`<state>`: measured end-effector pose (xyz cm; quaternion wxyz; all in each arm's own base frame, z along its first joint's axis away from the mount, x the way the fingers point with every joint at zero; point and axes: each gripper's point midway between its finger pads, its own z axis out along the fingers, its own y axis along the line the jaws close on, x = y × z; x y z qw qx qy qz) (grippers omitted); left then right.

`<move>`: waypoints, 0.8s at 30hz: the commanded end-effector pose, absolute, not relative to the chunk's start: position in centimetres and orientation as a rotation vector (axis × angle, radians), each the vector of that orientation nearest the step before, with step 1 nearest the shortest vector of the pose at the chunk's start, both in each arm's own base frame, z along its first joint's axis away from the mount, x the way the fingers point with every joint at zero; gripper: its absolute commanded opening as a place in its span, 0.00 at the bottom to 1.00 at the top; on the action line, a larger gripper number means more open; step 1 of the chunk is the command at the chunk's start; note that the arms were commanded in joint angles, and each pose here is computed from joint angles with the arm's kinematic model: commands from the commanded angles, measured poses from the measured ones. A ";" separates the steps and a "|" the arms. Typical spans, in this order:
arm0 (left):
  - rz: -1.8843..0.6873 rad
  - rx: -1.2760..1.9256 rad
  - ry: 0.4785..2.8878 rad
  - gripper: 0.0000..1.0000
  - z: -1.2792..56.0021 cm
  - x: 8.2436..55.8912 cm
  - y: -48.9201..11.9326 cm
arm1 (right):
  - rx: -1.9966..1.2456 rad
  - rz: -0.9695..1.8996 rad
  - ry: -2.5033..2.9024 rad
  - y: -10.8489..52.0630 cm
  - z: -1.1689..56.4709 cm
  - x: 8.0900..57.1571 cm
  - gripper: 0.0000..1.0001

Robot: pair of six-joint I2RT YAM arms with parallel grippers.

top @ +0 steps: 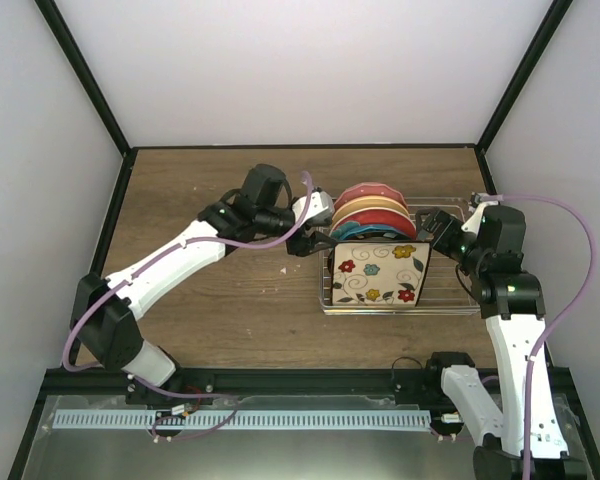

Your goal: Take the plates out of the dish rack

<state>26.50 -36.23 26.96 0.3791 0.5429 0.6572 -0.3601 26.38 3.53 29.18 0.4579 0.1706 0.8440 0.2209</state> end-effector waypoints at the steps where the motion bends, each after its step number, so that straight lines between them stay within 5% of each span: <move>1: -0.911 1.377 1.676 0.57 26.0 26.7 -37.1 | 0.430 0.558 2.071 3.7 29.1 26.3 1.00; 16: -0.937 1.437 1.687 0.56 23.5 26.2 -39.1 | 0.425 0.560 2.073 3.8 28.9 26.1 1.00; 24: -0.962 1.472 1.676 0.47 23.0 25.3 -40.2 | 0.428 0.559 2.086 3.8 28.5 25.8 1.00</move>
